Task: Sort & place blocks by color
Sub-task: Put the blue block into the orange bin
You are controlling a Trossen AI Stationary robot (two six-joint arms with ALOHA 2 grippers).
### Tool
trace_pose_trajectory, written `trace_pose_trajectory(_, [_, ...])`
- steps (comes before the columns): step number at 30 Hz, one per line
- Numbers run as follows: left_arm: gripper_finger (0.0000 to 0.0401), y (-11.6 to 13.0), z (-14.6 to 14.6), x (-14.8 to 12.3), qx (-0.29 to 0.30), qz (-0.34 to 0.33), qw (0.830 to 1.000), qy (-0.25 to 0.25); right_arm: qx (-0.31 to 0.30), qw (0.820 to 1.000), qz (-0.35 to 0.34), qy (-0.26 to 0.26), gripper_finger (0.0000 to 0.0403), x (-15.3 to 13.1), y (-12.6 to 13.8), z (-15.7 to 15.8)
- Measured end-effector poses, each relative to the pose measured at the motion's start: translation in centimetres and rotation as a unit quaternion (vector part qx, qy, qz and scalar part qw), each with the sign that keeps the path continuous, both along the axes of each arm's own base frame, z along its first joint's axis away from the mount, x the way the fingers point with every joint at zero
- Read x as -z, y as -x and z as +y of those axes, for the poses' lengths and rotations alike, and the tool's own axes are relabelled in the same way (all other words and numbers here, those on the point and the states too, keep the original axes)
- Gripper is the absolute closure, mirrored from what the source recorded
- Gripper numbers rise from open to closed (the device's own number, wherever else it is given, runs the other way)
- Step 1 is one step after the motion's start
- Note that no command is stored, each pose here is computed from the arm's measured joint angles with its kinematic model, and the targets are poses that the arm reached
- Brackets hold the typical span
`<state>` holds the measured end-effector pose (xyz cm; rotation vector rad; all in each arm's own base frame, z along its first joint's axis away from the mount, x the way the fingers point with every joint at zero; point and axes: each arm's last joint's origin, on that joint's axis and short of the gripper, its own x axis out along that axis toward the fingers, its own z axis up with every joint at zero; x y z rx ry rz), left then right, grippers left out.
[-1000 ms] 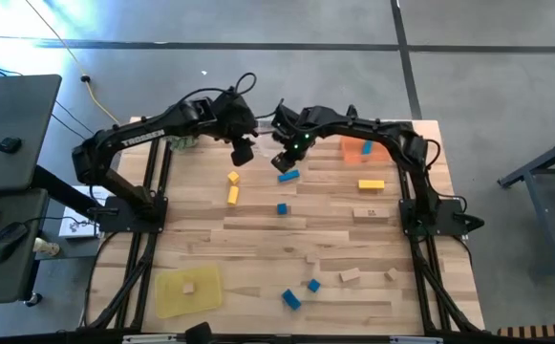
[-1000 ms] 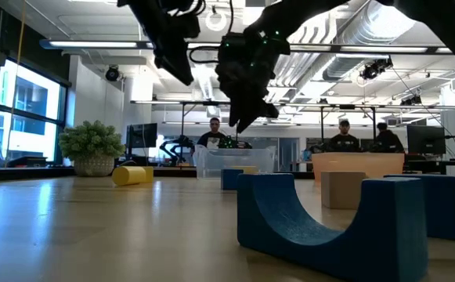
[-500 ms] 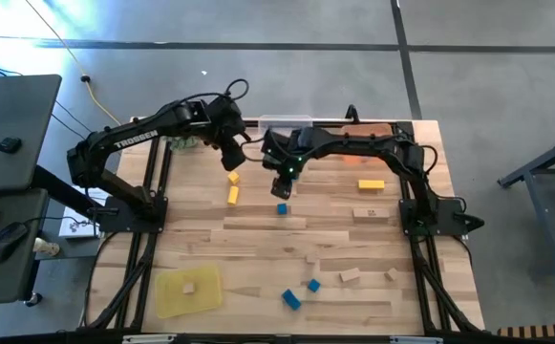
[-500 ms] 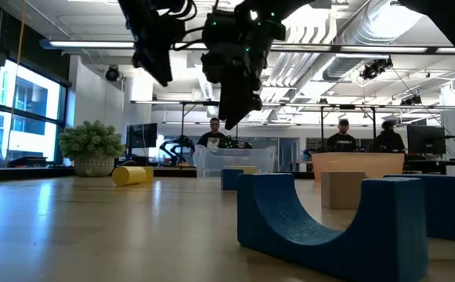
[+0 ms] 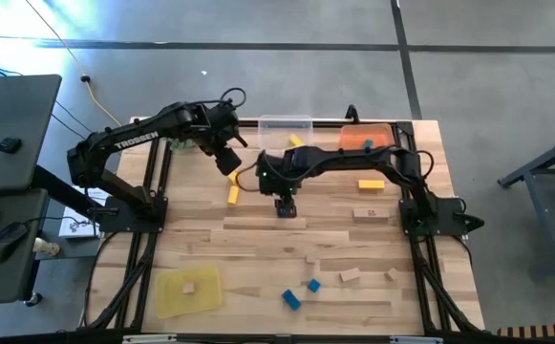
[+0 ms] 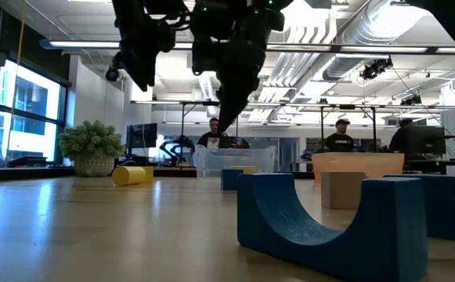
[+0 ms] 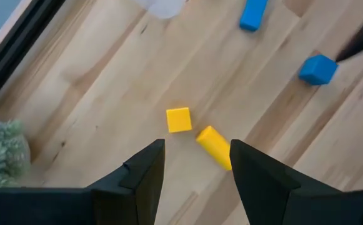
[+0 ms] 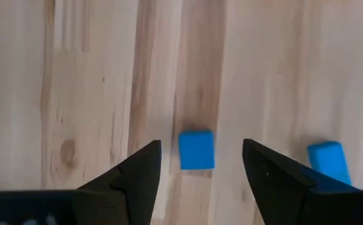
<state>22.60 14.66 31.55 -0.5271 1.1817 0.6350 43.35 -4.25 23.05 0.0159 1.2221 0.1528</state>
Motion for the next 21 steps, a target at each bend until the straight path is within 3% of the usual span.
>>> trace_pose_trajectory(9, [0.0231, 0.2, -0.3, -0.2, -0.021, 0.001, 1.0, 0.009, -0.014, 0.999, 0.047, 0.001, 0.0189, 3.3, -0.7, 0.6])
trace_pose_trajectory(13, [0.0231, 0.2, -0.4, -0.1, -0.023, 0.002, 1.0, 0.01, -0.005, 0.997, 0.073, 0.026, 0.0189, 4.7, -0.9, 0.5])
trace_pose_trajectory(21, [0.0231, 0.3, -0.4, -0.1, -0.023, 0.003, 1.0, 0.011, -0.005, 0.996, 0.081, 0.029, 0.019, 5.5, -1.1, 0.5])
